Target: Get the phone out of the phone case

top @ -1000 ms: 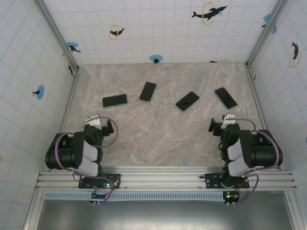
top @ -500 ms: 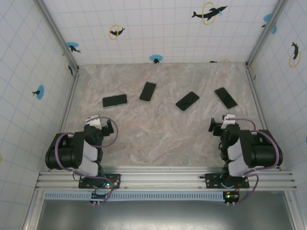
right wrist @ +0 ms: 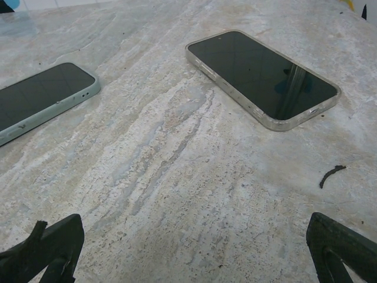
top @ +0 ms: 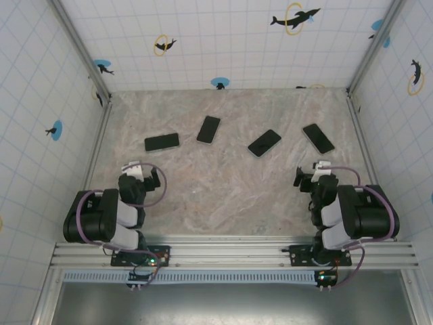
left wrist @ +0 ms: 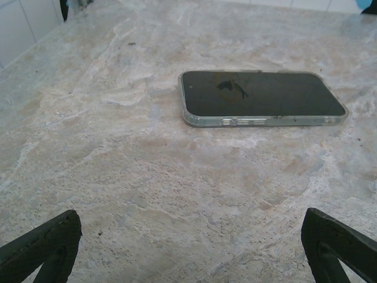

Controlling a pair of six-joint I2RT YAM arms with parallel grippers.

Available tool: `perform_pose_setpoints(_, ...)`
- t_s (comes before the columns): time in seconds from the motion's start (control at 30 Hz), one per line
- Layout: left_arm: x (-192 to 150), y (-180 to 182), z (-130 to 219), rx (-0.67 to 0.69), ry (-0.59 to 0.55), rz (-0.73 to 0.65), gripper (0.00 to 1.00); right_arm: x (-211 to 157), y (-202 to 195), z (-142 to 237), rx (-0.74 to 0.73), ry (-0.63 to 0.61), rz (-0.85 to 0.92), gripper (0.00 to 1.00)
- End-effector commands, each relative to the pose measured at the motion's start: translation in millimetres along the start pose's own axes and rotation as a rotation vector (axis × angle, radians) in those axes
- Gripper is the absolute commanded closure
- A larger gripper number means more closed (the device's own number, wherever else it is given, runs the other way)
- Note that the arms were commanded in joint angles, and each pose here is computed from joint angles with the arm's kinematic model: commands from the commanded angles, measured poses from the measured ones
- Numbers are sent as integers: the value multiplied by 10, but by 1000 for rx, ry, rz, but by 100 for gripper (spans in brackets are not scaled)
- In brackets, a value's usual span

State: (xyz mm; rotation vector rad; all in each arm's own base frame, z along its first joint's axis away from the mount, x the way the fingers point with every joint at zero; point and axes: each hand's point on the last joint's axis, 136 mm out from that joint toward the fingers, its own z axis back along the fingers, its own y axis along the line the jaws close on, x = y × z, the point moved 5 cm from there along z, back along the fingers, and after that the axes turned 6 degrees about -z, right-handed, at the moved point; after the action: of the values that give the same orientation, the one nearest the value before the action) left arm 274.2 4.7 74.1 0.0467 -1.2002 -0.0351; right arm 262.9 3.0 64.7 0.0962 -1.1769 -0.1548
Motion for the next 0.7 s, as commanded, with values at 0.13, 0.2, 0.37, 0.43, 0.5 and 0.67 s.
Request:
perform_pose_setpoints(0.13,370,-149,-162,-11,50,-41,2,267,138,-17,86,-19,20,1)
perform_pose_setpoints(0.2,487,-143,-210,25,78,22,2,360,191,4,127,-33,-15,1)
perform_pose_setpoints(0.37,762,-258,-344,47,205,194,2,591,465,-26,292,8,-20,1)
perform_pose_setpoints(0.43,862,-319,-372,46,226,271,2,668,570,-30,344,25,-16,1)
perform_pose_setpoints(0.5,935,-357,-393,74,258,329,2,715,675,-38,389,58,-6,1)
perform_pose_setpoints(0.67,1041,-360,-446,224,349,505,2,815,976,-35,495,126,29,1)
